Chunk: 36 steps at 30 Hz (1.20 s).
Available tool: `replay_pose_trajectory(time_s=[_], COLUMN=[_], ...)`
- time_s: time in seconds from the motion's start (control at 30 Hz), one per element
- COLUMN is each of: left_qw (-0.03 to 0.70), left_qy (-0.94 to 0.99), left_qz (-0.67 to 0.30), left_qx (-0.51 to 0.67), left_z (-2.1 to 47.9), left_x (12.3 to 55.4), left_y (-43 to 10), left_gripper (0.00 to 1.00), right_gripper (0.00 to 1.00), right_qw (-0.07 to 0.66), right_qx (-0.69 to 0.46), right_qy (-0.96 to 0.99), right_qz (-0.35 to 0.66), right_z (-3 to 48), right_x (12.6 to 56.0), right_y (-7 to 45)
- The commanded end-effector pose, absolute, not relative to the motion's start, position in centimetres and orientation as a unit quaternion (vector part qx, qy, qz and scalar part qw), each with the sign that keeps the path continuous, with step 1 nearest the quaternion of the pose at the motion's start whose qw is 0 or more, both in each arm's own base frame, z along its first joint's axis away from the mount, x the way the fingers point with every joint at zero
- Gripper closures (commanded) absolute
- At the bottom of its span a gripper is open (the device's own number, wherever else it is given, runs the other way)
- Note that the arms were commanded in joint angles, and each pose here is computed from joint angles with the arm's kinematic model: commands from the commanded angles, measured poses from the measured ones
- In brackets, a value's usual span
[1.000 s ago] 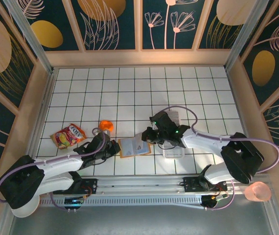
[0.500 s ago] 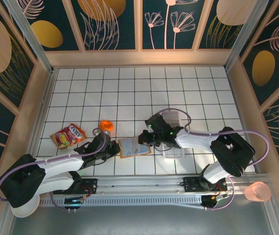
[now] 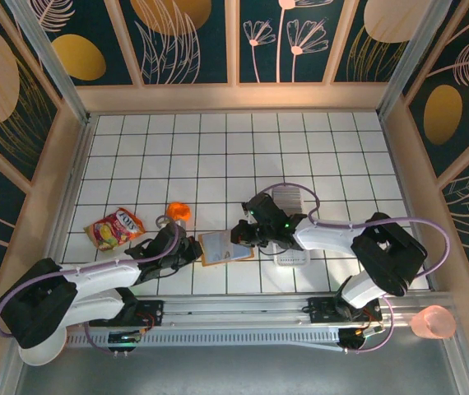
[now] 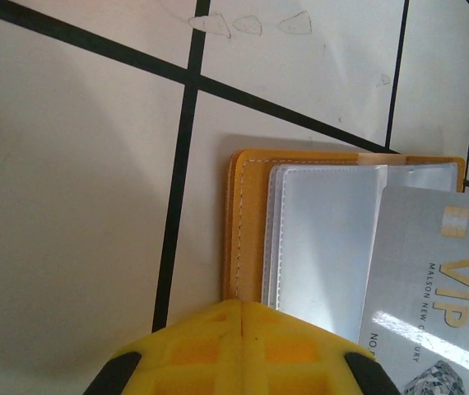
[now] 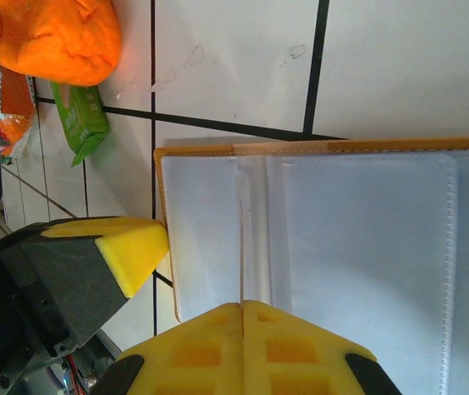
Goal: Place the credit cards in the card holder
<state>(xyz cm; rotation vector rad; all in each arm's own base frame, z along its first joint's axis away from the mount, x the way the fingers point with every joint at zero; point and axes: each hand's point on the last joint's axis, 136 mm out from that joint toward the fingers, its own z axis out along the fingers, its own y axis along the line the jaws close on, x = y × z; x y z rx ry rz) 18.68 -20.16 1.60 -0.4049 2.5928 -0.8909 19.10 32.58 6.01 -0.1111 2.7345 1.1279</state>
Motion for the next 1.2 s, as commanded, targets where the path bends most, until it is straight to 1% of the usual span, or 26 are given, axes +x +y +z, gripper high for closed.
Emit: replay_pose_trajectory(time_s=[0.0,0.37,0.53,0.77,1.17], left_qw=[0.186,0.185,0.184,0.185,0.183], left_qy=[0.922,0.923,0.924,0.923,0.924], left_qz=[-0.311,-0.308,-0.308,-0.309,-0.308], left_qx=[-0.138,-0.137,-0.135,-0.135,-0.133], left_z=[1.5,1.3,1.3,1.4,1.3], left_x=[18.8,18.8,18.7,18.8,18.7], left_y=[-20.3,-20.3,-20.4,-20.5,-20.6], left_gripper=[1.0,1.0,1.0,1.0,1.0], right_gripper=[1.0,1.0,1.0,1.0,1.0], right_qw=[0.094,0.122,0.135,0.127,0.113], right_qx=[-0.045,-0.048,-0.041,-0.035,-0.026], right_qy=[0.925,0.916,0.917,0.919,0.909], right_qz=[0.367,0.379,0.374,0.371,0.4], right_z=[5.3,7.0,7.3,6.3,6.1], right_x=[18.8,19.5,19.9,19.7,19.4], right_y=[32.2,32.0,31.0,30.7,31.6])
